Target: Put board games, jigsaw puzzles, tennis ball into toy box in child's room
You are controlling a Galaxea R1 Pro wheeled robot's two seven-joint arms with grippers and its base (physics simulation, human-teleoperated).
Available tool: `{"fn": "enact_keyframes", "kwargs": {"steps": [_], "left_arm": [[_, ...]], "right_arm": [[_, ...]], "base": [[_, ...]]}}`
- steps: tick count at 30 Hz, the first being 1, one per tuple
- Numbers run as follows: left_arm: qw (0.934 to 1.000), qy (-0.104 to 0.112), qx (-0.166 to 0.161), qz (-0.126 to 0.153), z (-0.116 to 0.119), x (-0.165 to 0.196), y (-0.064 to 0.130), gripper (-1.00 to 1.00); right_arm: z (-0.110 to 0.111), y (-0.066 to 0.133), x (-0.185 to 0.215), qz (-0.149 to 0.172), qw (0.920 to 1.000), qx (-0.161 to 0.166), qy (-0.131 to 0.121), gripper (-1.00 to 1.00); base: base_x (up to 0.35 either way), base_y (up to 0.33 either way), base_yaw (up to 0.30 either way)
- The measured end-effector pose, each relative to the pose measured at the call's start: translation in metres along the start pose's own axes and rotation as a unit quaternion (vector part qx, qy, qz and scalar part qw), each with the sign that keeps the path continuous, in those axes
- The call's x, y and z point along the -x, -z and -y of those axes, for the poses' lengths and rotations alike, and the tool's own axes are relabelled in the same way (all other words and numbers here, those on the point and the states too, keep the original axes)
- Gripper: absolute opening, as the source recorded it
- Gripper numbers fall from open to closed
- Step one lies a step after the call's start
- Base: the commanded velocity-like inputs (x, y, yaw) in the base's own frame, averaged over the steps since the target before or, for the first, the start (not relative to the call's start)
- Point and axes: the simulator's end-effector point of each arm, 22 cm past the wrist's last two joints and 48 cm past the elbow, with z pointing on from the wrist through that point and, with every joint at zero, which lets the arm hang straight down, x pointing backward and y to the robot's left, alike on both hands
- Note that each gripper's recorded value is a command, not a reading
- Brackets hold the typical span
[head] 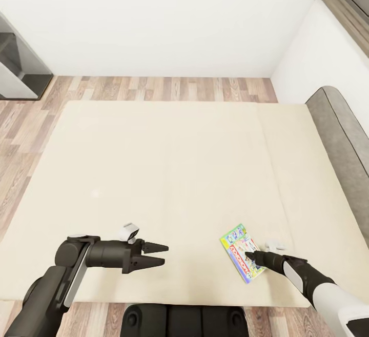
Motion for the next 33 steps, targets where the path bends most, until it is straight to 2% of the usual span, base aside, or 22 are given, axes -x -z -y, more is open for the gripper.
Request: {"fn": "enact_keyframes", "kwargs": {"steps": [33], "left_arm": [[1.0,0.005,0.0,0.001,-0.0042,-0.0015,0.0004,1.0]], "right_arm": [[-0.0024,-0.0037,-0.006,-0.008,0.9999,0.005,-0.006,1.0]], "base": [[0.0,0.0,0.0]]}}
